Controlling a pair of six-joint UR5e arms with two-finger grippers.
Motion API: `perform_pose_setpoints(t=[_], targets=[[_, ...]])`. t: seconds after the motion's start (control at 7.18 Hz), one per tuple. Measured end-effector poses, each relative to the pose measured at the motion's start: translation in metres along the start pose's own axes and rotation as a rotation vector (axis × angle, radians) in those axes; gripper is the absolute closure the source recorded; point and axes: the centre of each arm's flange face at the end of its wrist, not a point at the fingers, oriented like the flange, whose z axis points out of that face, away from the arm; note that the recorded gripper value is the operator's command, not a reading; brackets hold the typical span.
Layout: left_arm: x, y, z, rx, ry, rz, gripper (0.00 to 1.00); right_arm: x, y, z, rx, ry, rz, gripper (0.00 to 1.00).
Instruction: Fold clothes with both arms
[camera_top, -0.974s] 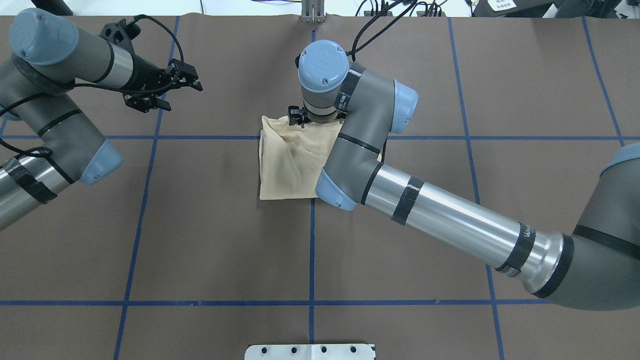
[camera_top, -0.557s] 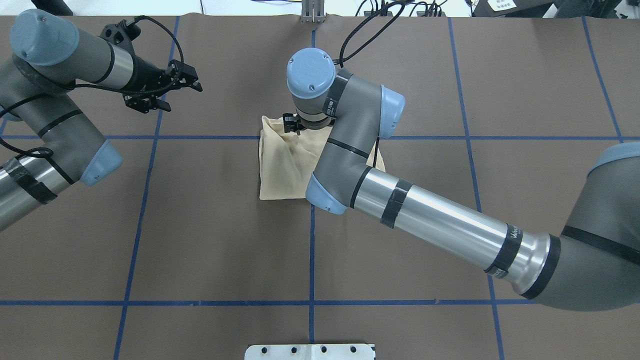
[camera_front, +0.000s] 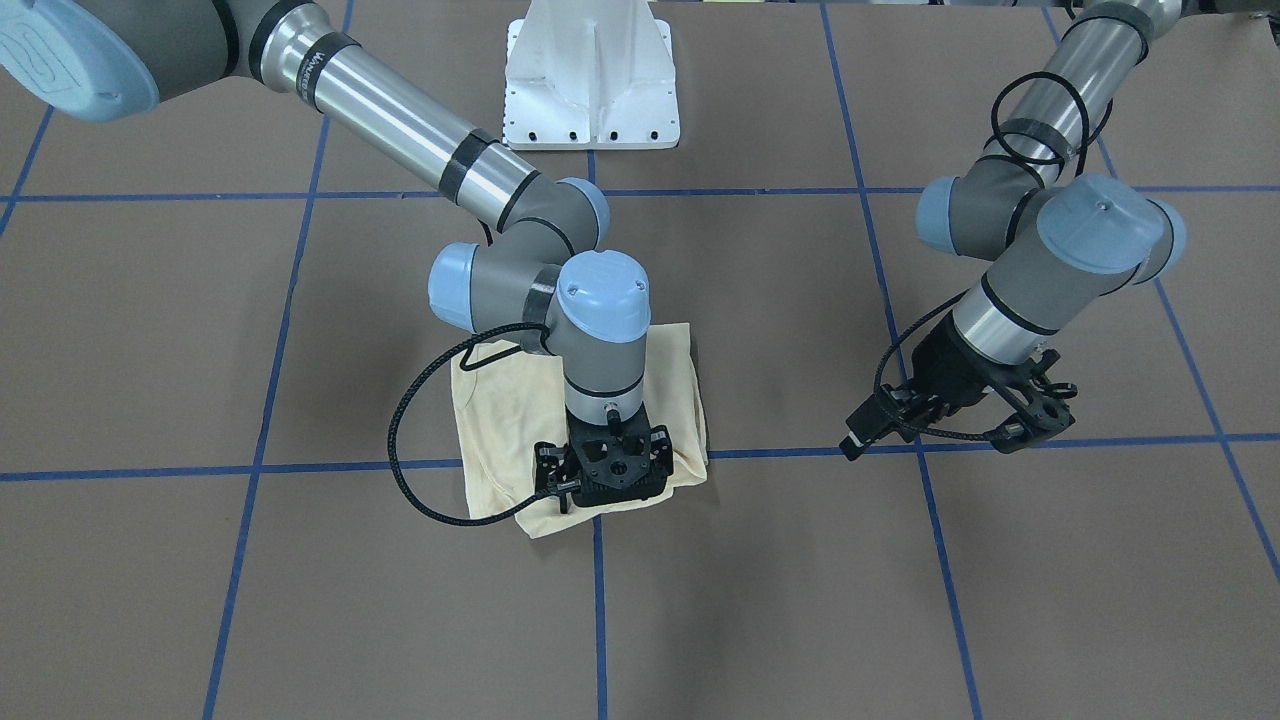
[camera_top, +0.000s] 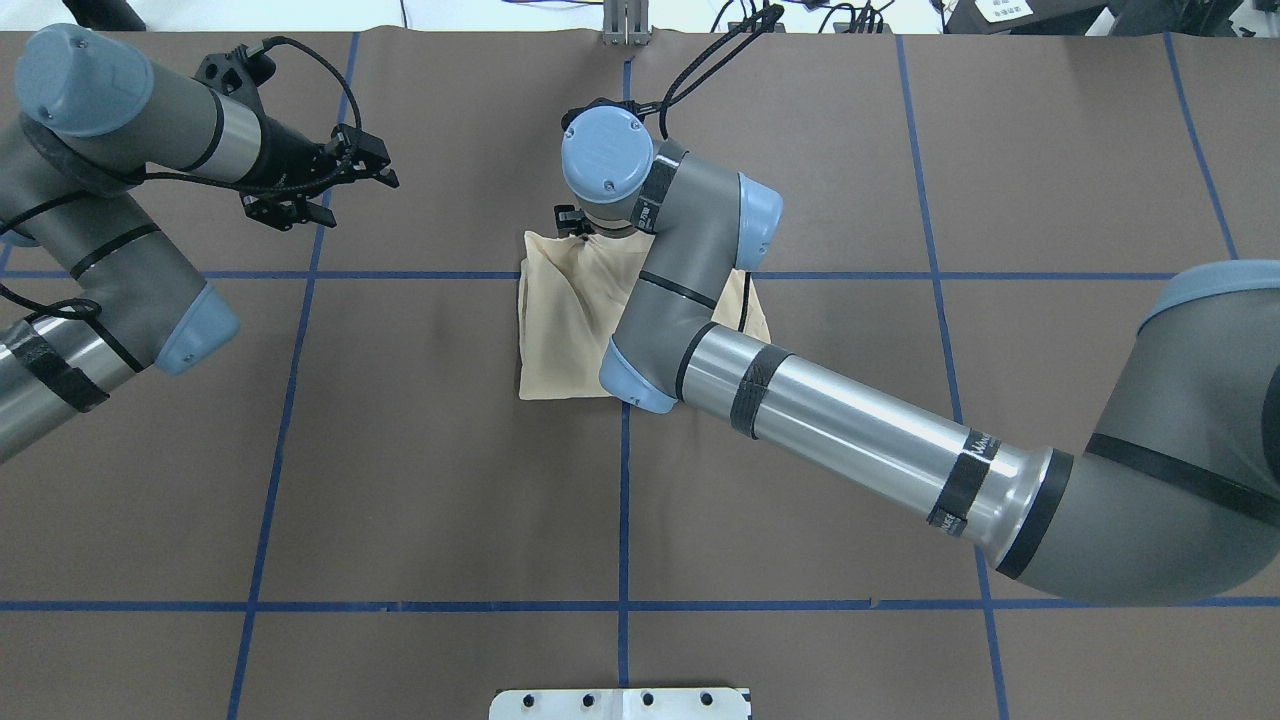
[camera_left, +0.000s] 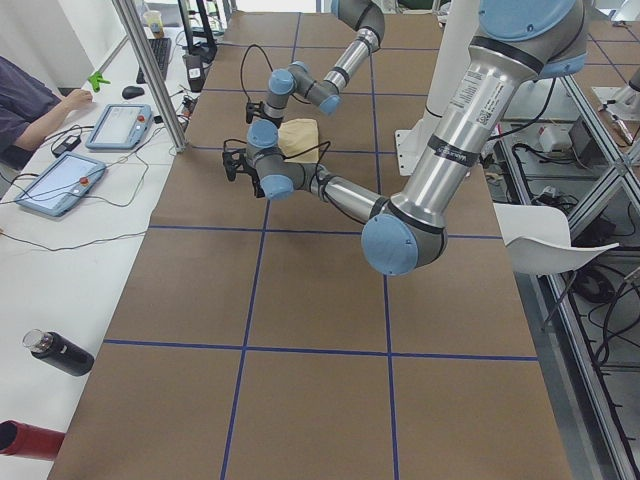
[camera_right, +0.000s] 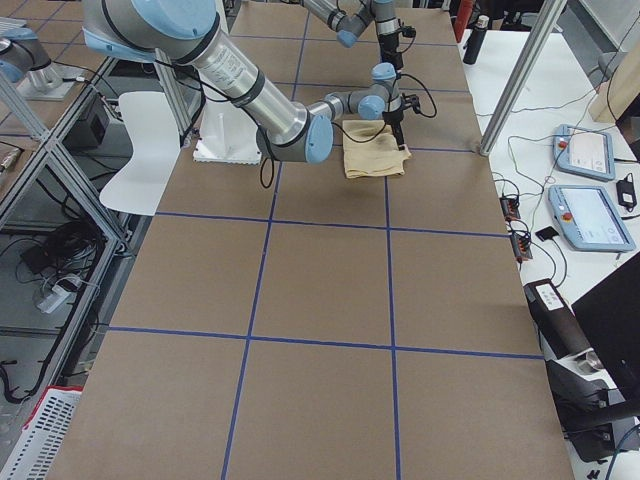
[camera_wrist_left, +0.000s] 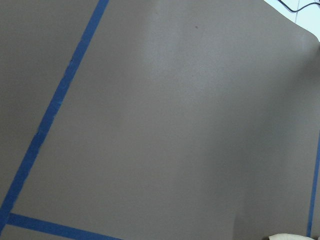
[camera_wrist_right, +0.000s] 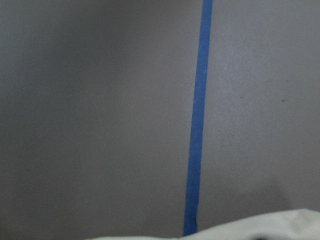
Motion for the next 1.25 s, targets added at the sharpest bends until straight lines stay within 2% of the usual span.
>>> perform_pose_setpoints(t=[0.42, 0.7, 0.97, 1.25], targets=[[-0.002, -0.004, -0.003, 0.007, 0.0, -0.004, 0.01, -0.002, -0.019, -0.011, 0.055, -0.002, 0.008, 0.0], [-0.004, -0.016, -0.016, 0.018, 0.007, 0.008, 0.01, 0.009, -0.048, -0.034, 0.06, -0.033, 0.034, 0.0], [-0.033, -0.033, -0.045, 0.037, 0.003, 0.101, 0.01, 0.051, -0.064, -0.066, -0.006, -0.044, 0.048, 0.0], [-0.074, -0.057, -0.076, 0.082, -0.025, 0.245, 0.01, 0.117, -0.067, -0.096, -0.103, 0.006, 0.026, 0.0]])
